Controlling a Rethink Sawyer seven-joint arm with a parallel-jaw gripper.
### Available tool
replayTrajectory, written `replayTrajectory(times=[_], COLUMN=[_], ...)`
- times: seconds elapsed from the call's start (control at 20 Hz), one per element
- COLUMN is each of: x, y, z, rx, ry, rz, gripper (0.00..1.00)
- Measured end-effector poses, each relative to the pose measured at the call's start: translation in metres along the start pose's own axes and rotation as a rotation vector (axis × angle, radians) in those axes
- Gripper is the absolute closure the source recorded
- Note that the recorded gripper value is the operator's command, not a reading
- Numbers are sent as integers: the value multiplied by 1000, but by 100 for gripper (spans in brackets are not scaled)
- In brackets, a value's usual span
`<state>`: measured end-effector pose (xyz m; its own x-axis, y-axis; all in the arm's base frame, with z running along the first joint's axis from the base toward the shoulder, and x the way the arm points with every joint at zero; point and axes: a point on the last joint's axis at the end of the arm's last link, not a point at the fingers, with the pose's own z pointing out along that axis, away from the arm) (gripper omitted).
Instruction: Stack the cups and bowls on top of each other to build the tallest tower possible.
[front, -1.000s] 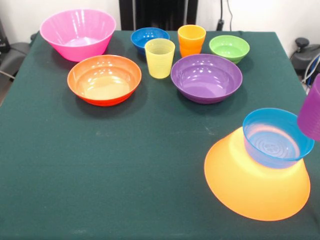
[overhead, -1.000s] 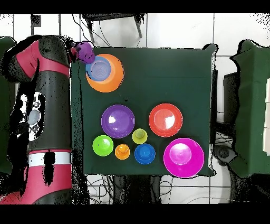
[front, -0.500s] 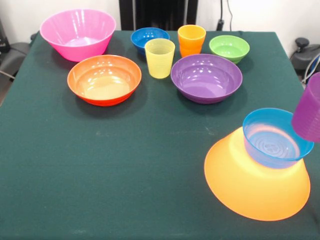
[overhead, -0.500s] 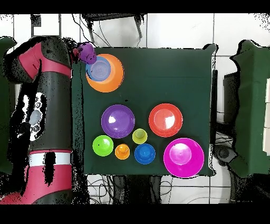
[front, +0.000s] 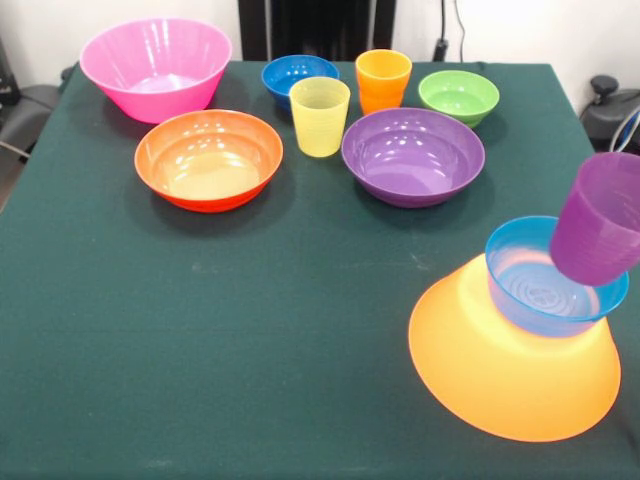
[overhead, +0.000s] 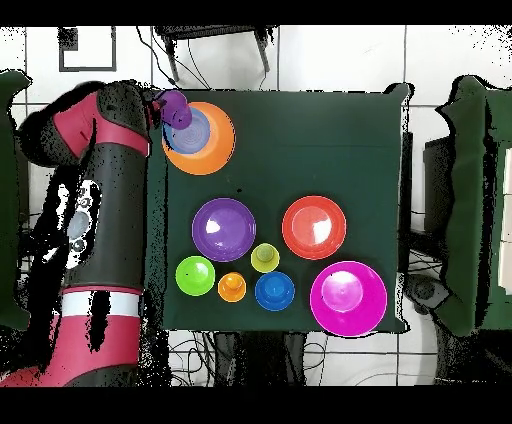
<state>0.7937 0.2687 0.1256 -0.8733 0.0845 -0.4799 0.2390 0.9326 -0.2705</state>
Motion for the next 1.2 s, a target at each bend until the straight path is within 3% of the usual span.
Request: replayTrajectory(times=[0.95,1.2], x=[23,27], y=[-35,-42], z=[7,15], rx=[-21,-50], ry=[-8,-4], rz=[29,54], gripper=[100,100])
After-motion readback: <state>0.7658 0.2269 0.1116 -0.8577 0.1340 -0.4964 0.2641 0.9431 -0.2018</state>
